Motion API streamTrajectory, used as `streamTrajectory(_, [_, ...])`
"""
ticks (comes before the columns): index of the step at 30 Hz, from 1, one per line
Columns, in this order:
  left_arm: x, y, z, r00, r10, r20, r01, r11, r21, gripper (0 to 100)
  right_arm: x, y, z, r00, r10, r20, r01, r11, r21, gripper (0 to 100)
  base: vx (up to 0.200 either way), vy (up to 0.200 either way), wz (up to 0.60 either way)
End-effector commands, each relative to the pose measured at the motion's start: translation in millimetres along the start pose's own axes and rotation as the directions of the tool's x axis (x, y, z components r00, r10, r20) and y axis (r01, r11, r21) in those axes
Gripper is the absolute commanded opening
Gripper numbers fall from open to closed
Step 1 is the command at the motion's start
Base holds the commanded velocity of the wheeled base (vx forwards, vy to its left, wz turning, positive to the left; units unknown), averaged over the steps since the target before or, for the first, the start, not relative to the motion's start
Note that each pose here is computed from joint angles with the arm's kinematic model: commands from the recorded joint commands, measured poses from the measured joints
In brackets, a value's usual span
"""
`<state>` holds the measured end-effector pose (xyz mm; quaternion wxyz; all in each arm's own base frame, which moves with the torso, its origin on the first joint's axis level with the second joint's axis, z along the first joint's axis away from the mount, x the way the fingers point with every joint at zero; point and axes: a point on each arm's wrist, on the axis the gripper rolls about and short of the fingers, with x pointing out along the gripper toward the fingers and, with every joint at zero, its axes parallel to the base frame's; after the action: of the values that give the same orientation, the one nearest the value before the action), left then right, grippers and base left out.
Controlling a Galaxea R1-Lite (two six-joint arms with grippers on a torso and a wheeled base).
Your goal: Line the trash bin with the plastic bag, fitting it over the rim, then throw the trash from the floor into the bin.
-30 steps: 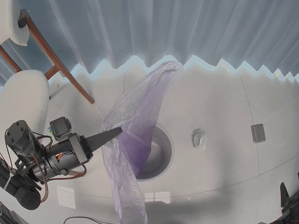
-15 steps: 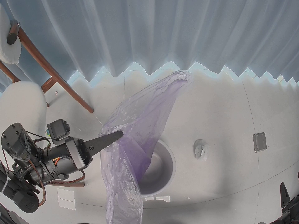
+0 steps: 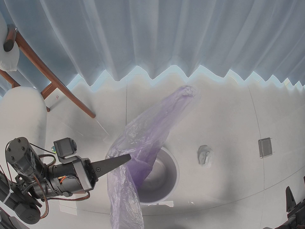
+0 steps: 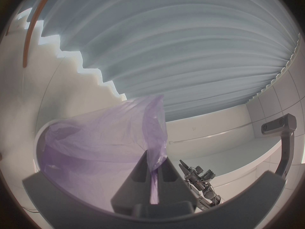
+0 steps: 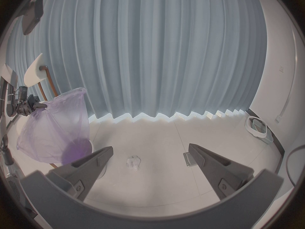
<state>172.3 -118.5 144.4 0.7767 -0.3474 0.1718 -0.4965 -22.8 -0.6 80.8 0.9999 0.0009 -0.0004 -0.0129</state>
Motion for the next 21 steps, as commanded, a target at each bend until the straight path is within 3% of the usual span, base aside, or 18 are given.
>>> streamTrajectory(1, [6, 7, -2, 1.0, 0.018, -0.012, -0.018, 1.0, -0.01, 0, 0, 0, -5, 1.0, 0.0, -0.002, 0.0, 1.0, 0.0, 100, 0.0, 0.0, 0.0])
streamTrajectory(9, [18, 26, 21, 0.996, 0.058, 0.065, -0.058, 0.998, 0.008, 0, 0, 0, -5, 1.0, 0.0, -0.002, 0.0, 1.0, 0.0, 100, 0.0, 0.0, 0.0])
streamTrajectory(21, [10, 24, 18, 0.995, 0.071, 0.064, -0.071, 0.997, 0.001, 0, 0, 0, -5, 1.0, 0.0, -0.002, 0.0, 1.0, 0.0, 100, 0.0, -0.2, 0.0])
